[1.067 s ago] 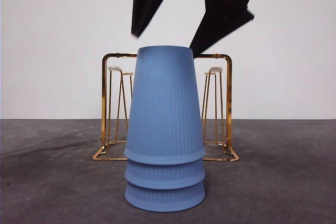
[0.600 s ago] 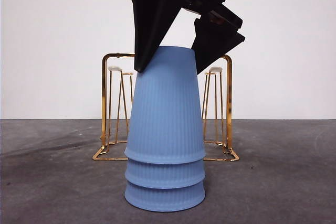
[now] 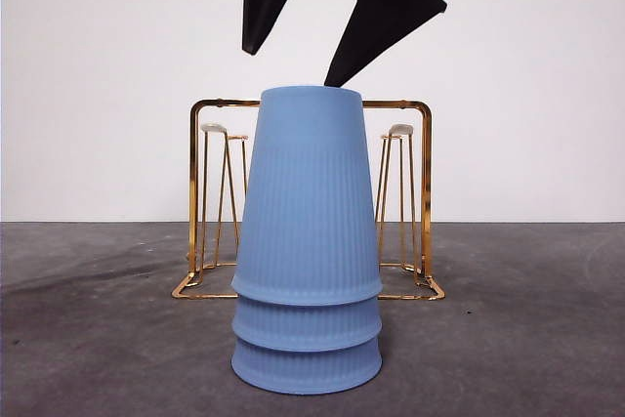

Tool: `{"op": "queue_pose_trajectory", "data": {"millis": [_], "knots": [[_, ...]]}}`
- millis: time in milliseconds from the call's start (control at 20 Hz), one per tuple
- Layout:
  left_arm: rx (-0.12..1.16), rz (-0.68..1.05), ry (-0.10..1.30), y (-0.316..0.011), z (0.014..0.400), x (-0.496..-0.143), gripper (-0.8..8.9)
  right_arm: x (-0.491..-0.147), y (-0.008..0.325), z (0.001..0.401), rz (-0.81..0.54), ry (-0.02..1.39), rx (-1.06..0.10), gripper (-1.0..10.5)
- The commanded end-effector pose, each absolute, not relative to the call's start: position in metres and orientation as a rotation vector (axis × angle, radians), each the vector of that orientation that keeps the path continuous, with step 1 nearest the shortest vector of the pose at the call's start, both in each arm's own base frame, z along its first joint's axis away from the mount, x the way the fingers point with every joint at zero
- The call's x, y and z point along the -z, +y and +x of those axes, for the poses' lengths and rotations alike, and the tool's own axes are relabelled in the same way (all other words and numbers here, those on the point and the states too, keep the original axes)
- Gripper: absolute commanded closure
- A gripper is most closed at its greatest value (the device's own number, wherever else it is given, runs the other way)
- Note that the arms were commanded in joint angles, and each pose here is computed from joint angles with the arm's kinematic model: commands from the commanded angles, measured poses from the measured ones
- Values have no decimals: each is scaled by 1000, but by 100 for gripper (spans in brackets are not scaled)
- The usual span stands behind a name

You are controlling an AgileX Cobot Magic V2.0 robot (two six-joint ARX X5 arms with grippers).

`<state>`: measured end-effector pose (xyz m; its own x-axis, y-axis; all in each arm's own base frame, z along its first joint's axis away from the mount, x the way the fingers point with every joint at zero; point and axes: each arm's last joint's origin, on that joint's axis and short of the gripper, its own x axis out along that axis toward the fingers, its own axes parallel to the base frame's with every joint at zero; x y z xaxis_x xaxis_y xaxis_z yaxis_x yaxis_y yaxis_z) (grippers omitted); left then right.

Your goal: Pick the top cup and place it on cupholder, pick up the mid cup and place it on cupholder, last pick the bottom cup and place it on cupholder.

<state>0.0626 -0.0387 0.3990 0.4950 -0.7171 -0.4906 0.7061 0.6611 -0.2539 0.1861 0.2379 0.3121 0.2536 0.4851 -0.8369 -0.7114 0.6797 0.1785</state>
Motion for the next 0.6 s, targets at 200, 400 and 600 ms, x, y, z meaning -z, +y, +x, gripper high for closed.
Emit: {"op": "queue_pose_trajectory", "data": {"millis": [200, 400, 600], "knots": [[874, -11, 570, -38, 61, -405, 314, -309, 243, 184, -251, 1067, -812, 398], [874, -11, 570, -38, 61, -405, 314, -297, 247, 187, -273, 1114, -797, 403], [874, -11, 570, -38, 61, -405, 314, -283, 254, 193, -294, 1158, -783, 513]]}}
